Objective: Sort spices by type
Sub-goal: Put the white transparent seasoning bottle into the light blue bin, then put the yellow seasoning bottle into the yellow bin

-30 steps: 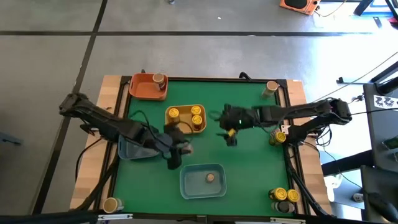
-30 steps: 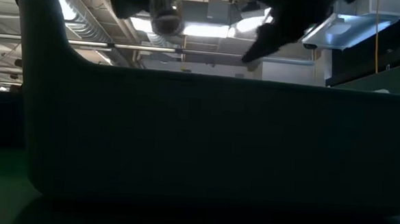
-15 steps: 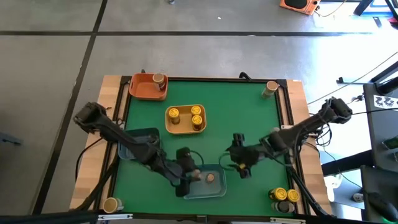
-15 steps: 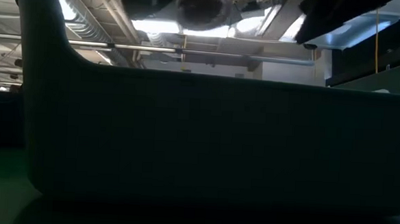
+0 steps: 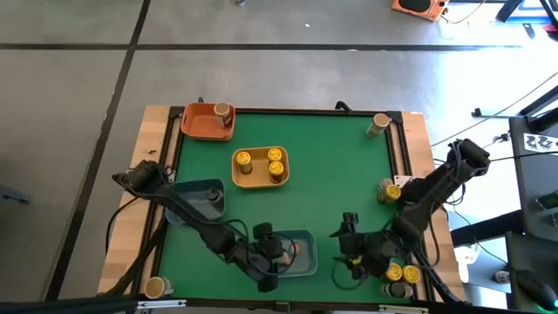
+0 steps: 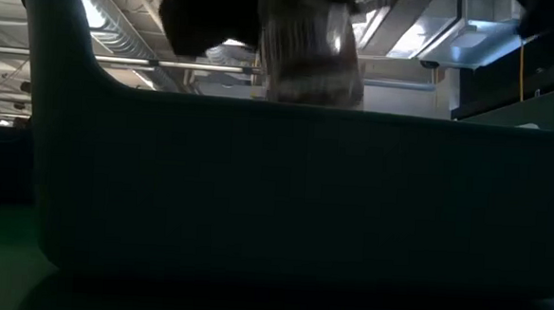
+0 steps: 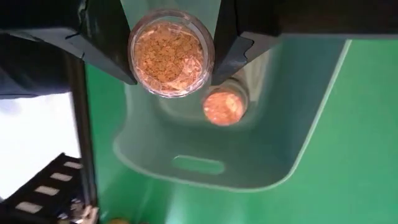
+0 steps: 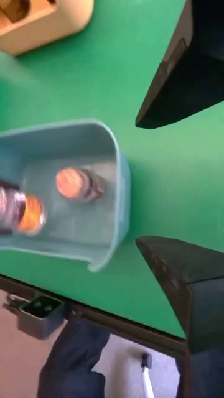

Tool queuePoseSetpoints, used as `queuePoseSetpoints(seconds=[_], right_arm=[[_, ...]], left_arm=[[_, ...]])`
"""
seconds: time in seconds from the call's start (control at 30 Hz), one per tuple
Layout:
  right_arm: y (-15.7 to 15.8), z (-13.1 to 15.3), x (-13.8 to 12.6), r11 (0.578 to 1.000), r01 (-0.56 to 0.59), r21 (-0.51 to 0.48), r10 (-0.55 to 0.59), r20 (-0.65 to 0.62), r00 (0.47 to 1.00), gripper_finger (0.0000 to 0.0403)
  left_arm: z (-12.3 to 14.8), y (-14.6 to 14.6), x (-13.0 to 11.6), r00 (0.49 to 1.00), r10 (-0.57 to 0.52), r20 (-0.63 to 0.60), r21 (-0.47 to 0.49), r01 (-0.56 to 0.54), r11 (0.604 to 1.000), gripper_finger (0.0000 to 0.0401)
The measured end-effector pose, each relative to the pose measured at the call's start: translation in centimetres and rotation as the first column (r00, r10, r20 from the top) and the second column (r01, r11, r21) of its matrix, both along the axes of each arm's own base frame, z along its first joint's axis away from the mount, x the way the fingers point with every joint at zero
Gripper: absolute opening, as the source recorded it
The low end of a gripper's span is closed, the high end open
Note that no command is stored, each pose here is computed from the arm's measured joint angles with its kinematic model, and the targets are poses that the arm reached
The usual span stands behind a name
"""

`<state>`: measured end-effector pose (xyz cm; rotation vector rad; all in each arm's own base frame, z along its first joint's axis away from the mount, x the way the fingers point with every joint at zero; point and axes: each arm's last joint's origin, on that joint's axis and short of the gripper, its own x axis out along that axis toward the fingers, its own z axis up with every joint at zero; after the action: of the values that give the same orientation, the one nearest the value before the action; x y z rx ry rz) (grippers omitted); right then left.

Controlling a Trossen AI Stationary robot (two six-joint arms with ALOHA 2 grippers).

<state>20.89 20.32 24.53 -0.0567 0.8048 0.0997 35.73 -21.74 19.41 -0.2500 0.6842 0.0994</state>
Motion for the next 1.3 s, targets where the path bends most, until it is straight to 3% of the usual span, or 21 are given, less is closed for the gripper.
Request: queuePoseSetpoints(seconds=[0.23, 0.57, 0.97, 1.1, 1.3], right_arm=[[1.8, -1.9, -0.5, 0.999, 0.033, -0.022, -0.034, -0.018, 0.999, 0.0296], [2.4, -3.9, 0.0, 0.999, 0.039, -0.038, -0.043, -0.089, 0.995, 0.0296], [2.1, -4.2, 0.0, 0.995, 0.033, -0.095, -0.043, -0.103, 0.994, 0.0296], [1.4, -3.3, -0.4, 0.988, 0.046, -0.149, -0.066, -0.133, 0.989, 0.0296], [-0.6, 0.8, -1.5, 0.961, 0.085, -0.265, -0.139, -0.193, 0.971, 0.0296]], left_arm=[[-2.3, 0.6, 0.7, 0.998, 0.031, -0.050, 0.027, -0.029, 0.999, 0.0178], [-3.4, 1.3, 0.8, 0.993, 0.054, -0.110, 0.062, -0.047, 0.997, 0.0182], [-3.4, 1.8, 1.1, 0.990, 0.052, -0.131, 0.013, -0.050, 0.999, 0.0282], [-1.6, 1.8, 0.9, 0.989, 0.005, -0.145, -0.011, -0.007, 1.000, 0.0292], [3.1, 1.9, -0.7, 0.993, -0.061, -0.098, 0.018, 0.064, 0.998, 0.0294]])
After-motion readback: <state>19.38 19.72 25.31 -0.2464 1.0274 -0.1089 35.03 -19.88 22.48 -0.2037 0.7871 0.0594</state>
